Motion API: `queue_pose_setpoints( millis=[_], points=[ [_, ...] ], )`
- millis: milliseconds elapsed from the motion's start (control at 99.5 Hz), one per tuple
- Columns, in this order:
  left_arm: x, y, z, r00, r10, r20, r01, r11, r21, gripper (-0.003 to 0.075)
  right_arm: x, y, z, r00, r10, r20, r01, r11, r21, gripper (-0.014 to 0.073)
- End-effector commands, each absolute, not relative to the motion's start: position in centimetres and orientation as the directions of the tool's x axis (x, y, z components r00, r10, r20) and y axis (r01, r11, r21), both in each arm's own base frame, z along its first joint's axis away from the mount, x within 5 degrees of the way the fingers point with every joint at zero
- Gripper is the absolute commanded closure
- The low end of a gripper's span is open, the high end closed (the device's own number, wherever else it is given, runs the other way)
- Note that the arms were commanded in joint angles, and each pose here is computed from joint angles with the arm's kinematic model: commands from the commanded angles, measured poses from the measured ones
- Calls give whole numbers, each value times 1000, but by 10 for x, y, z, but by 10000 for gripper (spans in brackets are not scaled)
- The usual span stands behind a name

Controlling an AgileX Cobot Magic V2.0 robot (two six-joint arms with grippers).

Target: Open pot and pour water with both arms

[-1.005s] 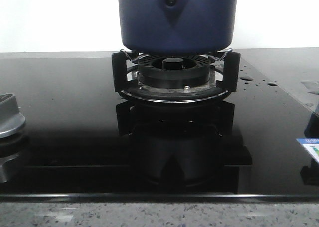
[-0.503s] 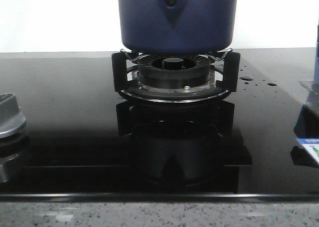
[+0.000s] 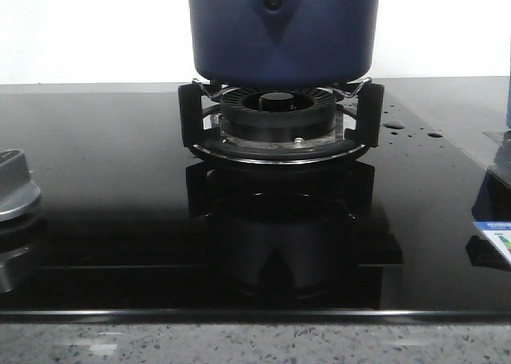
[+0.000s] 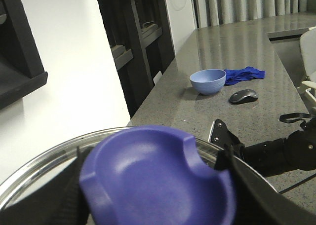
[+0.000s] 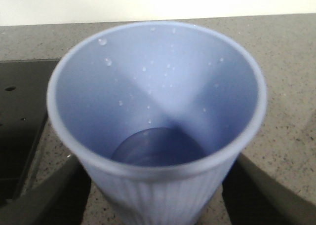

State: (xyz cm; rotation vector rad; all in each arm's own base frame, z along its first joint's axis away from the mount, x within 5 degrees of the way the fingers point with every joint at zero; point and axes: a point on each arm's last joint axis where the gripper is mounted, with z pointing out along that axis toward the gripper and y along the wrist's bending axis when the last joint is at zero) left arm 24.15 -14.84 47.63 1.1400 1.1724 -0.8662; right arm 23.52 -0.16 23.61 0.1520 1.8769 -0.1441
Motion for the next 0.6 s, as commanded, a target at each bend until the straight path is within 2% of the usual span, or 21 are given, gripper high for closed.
queue_pose_setpoints(
  millis=[0,181,432,593],
  points=[
    [228,-145,502,233,-70,-970,946,249,209,478,238,-3,262,-167,-52,-985,183,980,-83,358],
    [228,-145,502,233,-70,-970,946,249,209,478,231,-2,275,-108,-83,-991,167,981,-100,358],
    [228,-145,502,233,-70,-970,946,249,209,478,216,3,305,15,-203,-979,106,974,-200,358],
    [228,-145,502,233,-70,-970,946,249,209,478,214,9,329,34,-250,-968,37,968,-249,358]
  ],
)
